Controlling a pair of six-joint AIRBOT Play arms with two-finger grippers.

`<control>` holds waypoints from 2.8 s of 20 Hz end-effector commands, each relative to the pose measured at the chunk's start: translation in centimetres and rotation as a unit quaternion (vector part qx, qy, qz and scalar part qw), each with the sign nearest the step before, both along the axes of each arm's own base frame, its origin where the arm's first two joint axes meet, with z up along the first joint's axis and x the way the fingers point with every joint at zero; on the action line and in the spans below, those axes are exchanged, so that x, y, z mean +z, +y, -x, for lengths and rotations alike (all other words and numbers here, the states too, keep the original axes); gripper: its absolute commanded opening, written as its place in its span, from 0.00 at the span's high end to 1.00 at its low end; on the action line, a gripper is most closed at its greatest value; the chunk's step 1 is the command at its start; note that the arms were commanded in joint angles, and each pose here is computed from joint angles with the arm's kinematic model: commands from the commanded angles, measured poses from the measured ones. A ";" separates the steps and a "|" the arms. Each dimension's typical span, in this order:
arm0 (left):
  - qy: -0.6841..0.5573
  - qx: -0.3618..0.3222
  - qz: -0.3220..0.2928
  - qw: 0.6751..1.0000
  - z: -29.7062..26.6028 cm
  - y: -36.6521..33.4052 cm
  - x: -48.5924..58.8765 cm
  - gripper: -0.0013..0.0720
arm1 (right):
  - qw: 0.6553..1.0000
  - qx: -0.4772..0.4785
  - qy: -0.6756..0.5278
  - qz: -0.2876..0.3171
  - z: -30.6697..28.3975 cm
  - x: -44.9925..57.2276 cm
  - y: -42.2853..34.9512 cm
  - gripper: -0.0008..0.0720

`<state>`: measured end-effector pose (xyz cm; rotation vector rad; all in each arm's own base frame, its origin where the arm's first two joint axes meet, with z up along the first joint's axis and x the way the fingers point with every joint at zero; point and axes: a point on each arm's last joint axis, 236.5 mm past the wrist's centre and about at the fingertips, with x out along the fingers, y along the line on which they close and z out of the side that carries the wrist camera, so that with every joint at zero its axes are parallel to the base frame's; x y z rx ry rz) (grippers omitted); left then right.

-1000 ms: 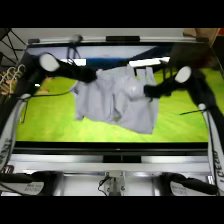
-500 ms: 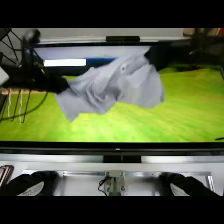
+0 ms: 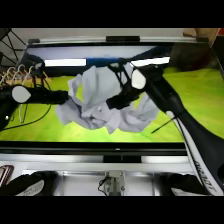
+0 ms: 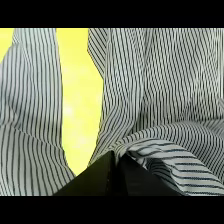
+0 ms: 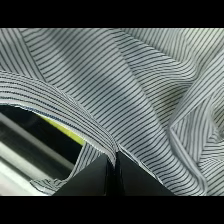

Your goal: Fold the shirts.

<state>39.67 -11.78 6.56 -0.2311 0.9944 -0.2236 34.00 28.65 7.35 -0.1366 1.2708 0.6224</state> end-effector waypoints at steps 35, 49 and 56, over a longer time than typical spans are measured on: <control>-0.048 -0.031 -0.064 0.996 -2.5 -10.0 -7.7 0.83 | 0.994 -0.102 0.007 -0.047 -4.5 -2.1 0.0 0.86; 0.127 -0.309 0.018 0.942 14.9 -13.4 3.5 0.90 | 0.983 -0.029 -0.026 0.180 3.6 1.7 -6.7 0.86; 0.123 -0.260 -0.048 0.956 11.9 -8.9 1.4 0.76 | 0.992 -0.061 -0.056 0.097 3.2 1.1 -0.1 0.86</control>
